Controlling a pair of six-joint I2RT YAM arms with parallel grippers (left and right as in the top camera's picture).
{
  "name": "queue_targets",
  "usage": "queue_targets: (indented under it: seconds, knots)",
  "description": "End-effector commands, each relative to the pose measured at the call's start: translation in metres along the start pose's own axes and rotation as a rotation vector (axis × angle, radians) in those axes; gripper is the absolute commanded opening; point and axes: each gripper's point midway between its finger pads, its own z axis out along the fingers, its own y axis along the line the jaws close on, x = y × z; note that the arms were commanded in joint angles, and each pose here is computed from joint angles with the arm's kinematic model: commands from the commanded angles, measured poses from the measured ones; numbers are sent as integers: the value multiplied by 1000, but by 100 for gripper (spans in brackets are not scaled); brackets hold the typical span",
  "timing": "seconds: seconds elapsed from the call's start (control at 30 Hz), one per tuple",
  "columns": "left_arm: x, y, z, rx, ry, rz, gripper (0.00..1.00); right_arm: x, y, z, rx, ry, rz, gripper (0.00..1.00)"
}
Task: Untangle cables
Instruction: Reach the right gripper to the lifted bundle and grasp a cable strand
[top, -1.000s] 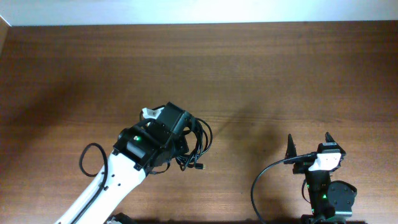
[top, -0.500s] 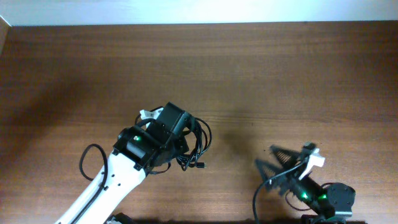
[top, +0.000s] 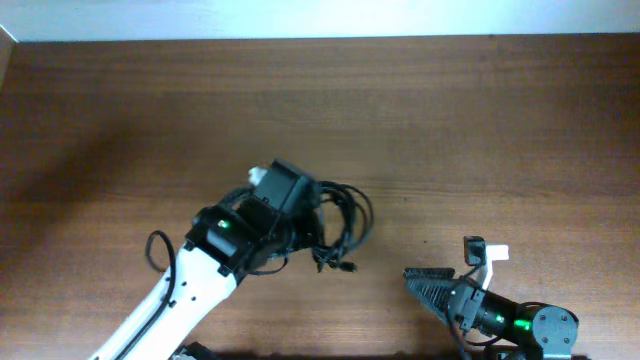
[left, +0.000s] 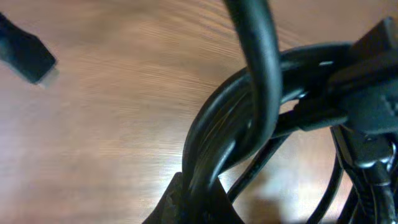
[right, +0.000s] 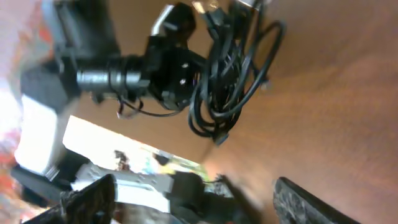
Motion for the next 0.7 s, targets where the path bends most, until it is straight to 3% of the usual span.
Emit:
queue_targets:
  seconds: [0.0,0.07,0.2,0.43,0.6,0.67]
  knots:
    - [20,-42,-9,156,20,336,0,-7,-2,0,5,-43,114,98]
    - [26,-58,-8,190,-3,435,0,-14,-4,0,12,-84,116,98]
    - [34,-73,1,196,-18,487,0,-28,-7,-2,24,-168,153,100]
    - [39,-75,45,139,61,384,0,-35,0,-3,-6,-205,216,73]
    - [37,-108,42,290,55,381,0,-43,-8,-5,26,-258,195,69]
    - [39,-114,40,321,63,368,0,-42,-18,-6,64,-262,167,60]
